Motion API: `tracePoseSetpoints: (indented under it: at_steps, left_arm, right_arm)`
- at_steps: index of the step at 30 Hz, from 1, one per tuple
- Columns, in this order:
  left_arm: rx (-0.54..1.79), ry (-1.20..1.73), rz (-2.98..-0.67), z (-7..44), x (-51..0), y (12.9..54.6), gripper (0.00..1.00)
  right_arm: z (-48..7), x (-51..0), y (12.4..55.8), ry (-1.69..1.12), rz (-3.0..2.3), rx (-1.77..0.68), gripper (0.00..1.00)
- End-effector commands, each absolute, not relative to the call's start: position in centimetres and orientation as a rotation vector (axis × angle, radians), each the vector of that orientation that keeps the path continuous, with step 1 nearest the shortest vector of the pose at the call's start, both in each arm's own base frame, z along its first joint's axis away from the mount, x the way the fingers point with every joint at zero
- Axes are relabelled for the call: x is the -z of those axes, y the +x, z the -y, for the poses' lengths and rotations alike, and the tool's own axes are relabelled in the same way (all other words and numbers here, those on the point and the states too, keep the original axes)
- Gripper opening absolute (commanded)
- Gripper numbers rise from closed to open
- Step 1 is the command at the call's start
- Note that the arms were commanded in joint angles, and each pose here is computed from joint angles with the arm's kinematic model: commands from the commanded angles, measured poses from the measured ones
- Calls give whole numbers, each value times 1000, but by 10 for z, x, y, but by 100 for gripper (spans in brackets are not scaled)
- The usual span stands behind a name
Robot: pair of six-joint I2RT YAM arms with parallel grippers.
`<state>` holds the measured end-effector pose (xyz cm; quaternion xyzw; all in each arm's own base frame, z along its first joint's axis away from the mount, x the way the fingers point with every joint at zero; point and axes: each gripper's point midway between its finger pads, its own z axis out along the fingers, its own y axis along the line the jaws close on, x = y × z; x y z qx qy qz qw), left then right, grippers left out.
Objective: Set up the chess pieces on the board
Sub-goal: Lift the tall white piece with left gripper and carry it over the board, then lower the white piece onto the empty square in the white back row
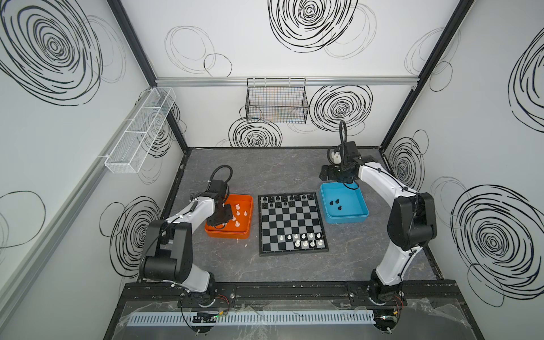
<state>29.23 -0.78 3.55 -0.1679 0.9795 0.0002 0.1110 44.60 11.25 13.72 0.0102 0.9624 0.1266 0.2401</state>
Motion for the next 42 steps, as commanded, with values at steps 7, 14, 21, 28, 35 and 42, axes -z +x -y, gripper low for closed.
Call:
tracePoseSetpoints:
  at_steps: [7,14,21,28,35,42]
  left_arm:
    - [-14,-451,-2852,11,-53,300,15]
    - [-10,-397,-2822,19,-80,303,14]
    - [74,-293,-2758,54,-133,314,15]
    - [220,-94,-2766,133,-151,306,15]
    - [267,241,-2838,221,-136,272,16]
    - [273,466,-2882,273,-107,242,14]
  right_arm:
    - [-109,-138,446,30,-2631,-337,96]
    - [-109,-143,446,27,-2621,-337,96]
    - [-109,-144,445,28,-2620,-346,96]
    - [-105,-148,445,36,-2613,-347,96]
    - [-97,-149,445,58,-2606,-340,96]
    - [-90,-150,445,78,-2602,-337,96]
